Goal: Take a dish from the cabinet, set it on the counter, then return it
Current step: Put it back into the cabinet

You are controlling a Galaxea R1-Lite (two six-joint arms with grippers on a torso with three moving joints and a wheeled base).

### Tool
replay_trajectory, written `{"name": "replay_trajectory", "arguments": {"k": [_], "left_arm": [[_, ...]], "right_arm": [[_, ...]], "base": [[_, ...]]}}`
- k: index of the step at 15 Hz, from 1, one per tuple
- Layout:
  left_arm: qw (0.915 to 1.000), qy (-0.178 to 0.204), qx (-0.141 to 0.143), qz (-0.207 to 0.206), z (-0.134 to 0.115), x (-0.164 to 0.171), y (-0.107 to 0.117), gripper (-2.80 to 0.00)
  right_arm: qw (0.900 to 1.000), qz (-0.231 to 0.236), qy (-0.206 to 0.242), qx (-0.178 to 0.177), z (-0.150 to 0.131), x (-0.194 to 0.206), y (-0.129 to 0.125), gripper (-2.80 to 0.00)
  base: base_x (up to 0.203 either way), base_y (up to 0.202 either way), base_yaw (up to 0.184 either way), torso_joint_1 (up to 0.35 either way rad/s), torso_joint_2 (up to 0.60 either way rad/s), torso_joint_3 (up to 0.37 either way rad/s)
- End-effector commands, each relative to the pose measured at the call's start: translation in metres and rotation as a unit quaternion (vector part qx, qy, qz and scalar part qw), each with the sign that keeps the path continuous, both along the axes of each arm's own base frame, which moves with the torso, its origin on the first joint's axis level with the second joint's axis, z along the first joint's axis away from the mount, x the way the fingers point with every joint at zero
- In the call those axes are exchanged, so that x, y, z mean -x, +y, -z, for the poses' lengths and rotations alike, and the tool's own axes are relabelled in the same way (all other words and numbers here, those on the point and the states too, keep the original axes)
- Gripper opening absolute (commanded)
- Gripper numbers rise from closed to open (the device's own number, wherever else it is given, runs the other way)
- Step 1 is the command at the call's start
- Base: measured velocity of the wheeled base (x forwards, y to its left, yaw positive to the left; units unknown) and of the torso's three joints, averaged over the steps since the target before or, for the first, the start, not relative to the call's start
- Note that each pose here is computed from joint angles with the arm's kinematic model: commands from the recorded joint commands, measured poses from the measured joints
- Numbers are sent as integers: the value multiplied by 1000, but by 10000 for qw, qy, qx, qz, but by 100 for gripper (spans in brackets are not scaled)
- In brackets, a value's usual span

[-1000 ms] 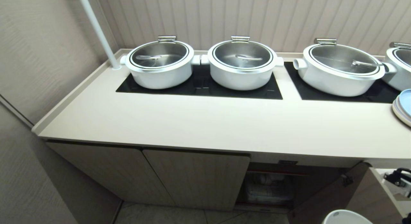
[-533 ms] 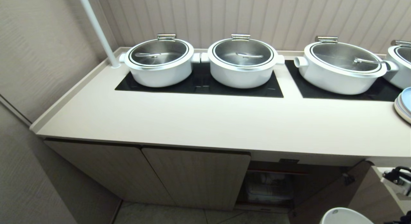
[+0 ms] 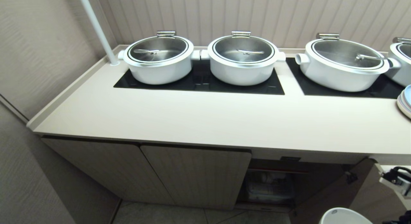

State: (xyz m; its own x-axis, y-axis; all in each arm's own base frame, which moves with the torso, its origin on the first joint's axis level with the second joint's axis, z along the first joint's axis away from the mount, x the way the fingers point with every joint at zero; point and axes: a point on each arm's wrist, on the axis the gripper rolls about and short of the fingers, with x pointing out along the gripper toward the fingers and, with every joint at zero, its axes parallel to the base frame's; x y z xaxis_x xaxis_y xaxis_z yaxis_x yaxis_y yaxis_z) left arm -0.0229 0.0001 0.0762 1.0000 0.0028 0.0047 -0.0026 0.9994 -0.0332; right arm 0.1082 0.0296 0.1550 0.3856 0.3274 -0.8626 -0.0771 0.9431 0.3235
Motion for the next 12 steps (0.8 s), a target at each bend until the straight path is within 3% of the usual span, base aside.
{"name": "replay_trajectory", "arguments": {"k": [1, 12], "left_arm": [[10000, 0, 3, -1, 0, 0, 0, -280], [10000, -6, 3, -1, 0, 0, 0, -280]], "right_arm": [[10000, -7, 26, -3, 0, 0, 0, -280], [10000, 34, 1, 44, 0, 1, 0, -280]], "base": [[0, 0, 0, -93, 193, 105], [0, 0, 0, -138, 296, 156]]}}
